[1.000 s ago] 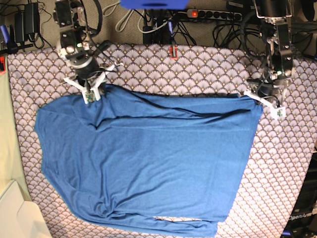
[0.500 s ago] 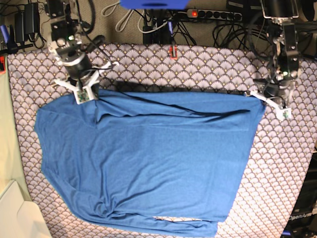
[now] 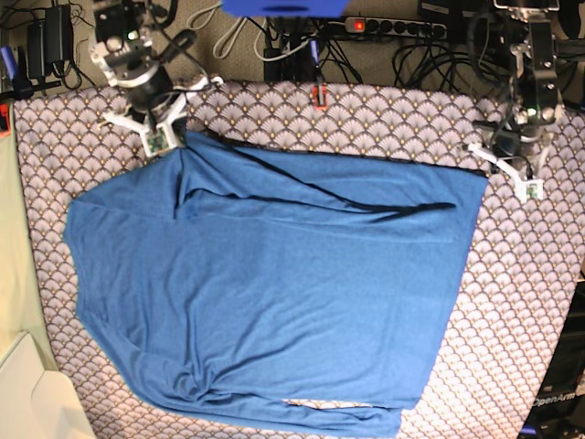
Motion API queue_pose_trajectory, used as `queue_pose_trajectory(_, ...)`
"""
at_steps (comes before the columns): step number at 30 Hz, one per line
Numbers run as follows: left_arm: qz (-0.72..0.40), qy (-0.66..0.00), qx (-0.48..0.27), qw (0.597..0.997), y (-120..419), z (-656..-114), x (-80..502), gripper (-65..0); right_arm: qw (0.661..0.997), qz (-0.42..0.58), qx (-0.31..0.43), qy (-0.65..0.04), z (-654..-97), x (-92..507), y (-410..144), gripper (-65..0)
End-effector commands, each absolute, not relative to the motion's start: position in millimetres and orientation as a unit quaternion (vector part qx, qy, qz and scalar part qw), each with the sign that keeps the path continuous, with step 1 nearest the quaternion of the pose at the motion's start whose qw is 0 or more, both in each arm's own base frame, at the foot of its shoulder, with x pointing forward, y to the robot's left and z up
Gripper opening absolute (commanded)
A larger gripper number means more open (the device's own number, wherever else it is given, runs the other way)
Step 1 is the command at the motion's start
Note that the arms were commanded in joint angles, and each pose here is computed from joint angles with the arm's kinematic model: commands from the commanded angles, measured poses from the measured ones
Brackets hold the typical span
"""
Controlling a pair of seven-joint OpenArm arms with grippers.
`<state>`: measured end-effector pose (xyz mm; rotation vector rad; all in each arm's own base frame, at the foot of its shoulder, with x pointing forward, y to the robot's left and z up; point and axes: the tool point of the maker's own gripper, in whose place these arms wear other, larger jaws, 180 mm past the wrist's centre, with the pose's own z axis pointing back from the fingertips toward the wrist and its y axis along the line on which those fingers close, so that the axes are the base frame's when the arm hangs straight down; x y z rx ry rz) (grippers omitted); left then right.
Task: Fold the T-shirt properly
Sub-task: 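Pull the held edge back toward the arms' base, flattening the shirt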
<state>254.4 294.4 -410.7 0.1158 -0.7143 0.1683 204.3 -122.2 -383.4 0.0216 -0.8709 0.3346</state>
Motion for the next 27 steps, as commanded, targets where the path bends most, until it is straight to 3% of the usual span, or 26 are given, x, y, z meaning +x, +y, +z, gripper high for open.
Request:
queue_pose_trajectory(1, 0.074, -0.363, 0.068, 0.926, 303, -400, 258, -60.1, 0.884, 0.161, 0.013, -0.439, -374, 206, -121, -65.0)
queue_pose_trajectory(15, 0.087, -0.367, 0.052, 0.925, 292, -403, 260, -59.4, 0.877, 0.159, 0.024, -0.452, -374, 196, -116, -65.0)
queue_pose_trajectory(18, 0.090, -0.368, 0.049, 0.924, 289, -404, 261, -50.8, 0.877, 0.159, 0.024, -0.453, -373, 197, -116, -65.0)
queue_pose_trajectory(24, 0.083, -0.385, 0.046, 0.918, 284, -392, 267, -21.2, 0.877, 0.159, 0.021, -0.452, -373, 200, -117, -65.0)
queue_pose_trajectory(27, 0.081, -0.392, 0.046, 0.915, 284, -387, 271, -18.3, 0.877, 0.159, 0.022, -0.452, -374, 200, -117, -65.0)
